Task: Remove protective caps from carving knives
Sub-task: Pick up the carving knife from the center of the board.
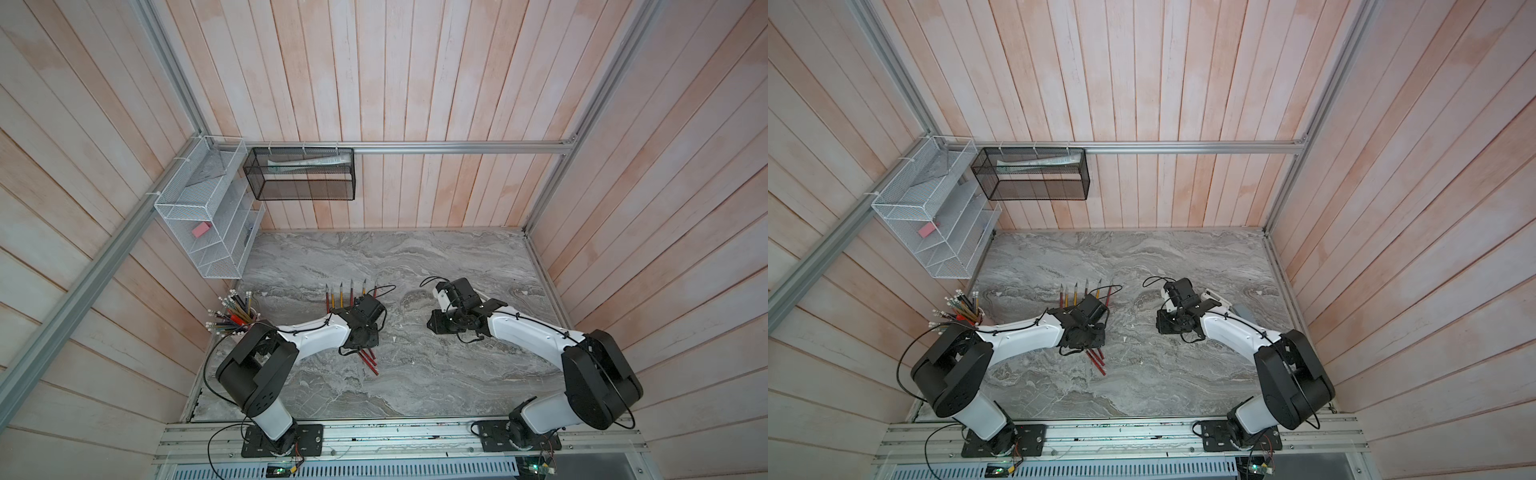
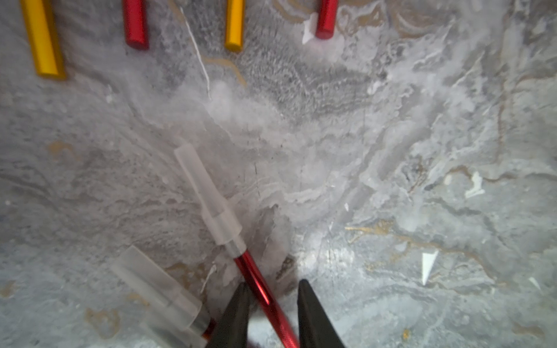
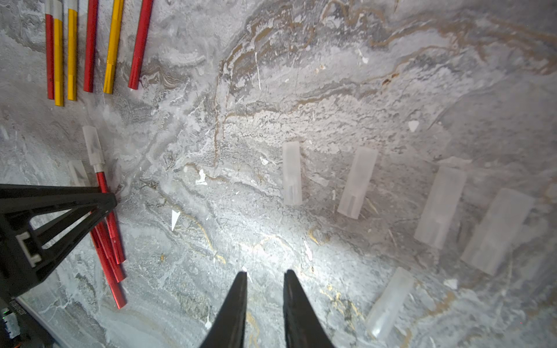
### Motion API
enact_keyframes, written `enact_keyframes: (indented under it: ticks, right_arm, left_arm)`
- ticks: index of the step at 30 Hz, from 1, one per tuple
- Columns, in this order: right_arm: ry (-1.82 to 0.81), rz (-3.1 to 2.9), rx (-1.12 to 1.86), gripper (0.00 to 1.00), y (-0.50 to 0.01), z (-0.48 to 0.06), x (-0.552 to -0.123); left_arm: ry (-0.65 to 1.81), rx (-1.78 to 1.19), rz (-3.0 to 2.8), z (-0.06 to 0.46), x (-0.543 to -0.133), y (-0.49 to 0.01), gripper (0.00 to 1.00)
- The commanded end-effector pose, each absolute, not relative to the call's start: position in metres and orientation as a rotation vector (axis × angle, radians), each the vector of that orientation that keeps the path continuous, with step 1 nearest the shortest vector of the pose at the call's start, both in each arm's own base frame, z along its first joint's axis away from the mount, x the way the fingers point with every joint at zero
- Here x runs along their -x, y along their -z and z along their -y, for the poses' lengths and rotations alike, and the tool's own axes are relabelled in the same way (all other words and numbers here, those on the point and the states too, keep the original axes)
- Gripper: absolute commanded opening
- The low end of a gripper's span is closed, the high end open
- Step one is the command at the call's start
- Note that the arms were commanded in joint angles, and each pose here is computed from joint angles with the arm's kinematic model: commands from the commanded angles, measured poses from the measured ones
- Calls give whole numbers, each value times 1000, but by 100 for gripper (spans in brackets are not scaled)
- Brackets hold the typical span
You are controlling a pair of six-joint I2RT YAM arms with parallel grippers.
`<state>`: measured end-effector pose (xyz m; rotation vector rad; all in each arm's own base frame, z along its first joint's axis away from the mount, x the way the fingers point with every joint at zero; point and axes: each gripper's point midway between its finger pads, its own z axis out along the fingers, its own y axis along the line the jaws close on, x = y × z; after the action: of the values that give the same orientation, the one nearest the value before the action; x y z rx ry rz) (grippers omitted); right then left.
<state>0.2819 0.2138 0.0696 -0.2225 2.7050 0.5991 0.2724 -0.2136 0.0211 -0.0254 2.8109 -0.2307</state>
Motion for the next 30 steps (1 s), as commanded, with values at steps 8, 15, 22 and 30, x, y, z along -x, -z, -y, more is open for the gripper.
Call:
enact_keyframes:
  ticks: [8, 15, 22, 30]
  right_arm:
    - [-581, -2702, 238, 24, -69, -213, -285]
    - [-576, -2705, 222, 24, -66, -208, -286]
    - [-587, -2705, 204, 24, -64, -204, -286]
    - [-1063, -2394, 626, 3, -130, -285, -218]
  left_arm:
    - [225, -16, -2843, 220, -272, -8, 13]
    - [276, -43, -2837, 230, -272, -11, 7]
    - [312, -84, -2836, 246, -276, -7, 1]
    - [349, -109, -2767, 257, -300, -31, 0]
